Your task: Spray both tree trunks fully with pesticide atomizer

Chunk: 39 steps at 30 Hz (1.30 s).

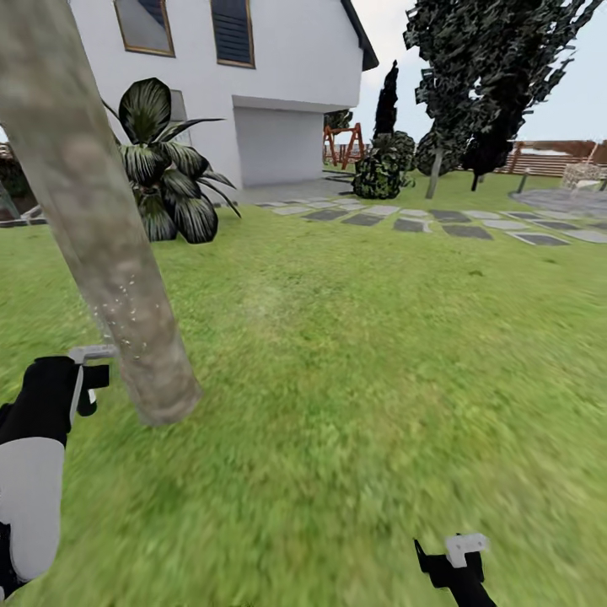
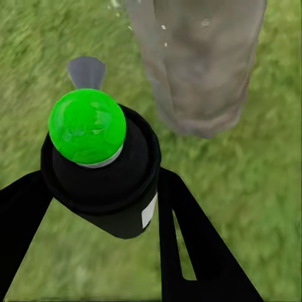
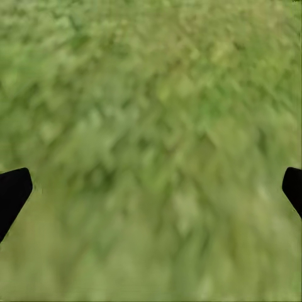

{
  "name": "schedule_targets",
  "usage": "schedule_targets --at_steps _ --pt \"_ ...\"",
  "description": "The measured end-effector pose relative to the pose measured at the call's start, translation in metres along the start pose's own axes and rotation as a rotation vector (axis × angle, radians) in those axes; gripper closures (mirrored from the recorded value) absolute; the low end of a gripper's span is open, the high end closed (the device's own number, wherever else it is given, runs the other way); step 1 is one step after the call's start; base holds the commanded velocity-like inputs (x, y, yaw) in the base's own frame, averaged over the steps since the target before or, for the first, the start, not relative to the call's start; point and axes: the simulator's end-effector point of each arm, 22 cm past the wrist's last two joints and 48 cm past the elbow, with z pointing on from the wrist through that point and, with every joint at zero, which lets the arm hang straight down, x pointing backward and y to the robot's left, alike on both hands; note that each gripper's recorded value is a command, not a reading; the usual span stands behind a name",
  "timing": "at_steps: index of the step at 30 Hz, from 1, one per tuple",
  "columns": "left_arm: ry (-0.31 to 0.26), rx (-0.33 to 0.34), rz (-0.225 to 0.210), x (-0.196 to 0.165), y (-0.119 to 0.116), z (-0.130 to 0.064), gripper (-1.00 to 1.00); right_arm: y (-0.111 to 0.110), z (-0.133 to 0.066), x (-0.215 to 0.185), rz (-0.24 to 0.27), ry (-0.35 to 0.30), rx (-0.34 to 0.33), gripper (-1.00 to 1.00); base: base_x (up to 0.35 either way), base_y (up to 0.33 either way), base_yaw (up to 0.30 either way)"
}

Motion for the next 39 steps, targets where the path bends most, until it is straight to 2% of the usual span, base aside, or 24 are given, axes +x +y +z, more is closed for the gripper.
schedule_targets --at_steps 2,7,9,35,39 --pt "0.000 0.008 0.000 0.000 -0.005 0.000 1.00 0.000 0.000 0.000 0.000 0.000 0.000 -1.00 0.000 0.000 0.277" --pt "0.000 0.075 -0.005 0.001 -0.052 -0.004 1.00 0.000 0.000 0.000 0.000 0.000 0.000 -1.00 0.095 0.000 0.249" --pt "-0.003 0.079 -0.003 -0.001 -0.058 -0.006 1.00 0.000 0.000 0.000 0.000 -0.001 0.000 -1.00 0.299 -0.071 0.049" --pt "0.001 0.076 0.003 0.002 -0.058 -0.005 1.00 0.000 0.000 0.000 0.000 -0.001 0.000 -1.00 0.171 -0.228 0.001" --pt "0.001 0.076 0.003 0.002 -0.058 -0.005 1.00 0.000 0.000 0.000 0.000 -0.001 0.000 -1.00 0.143 -0.244 0.138"
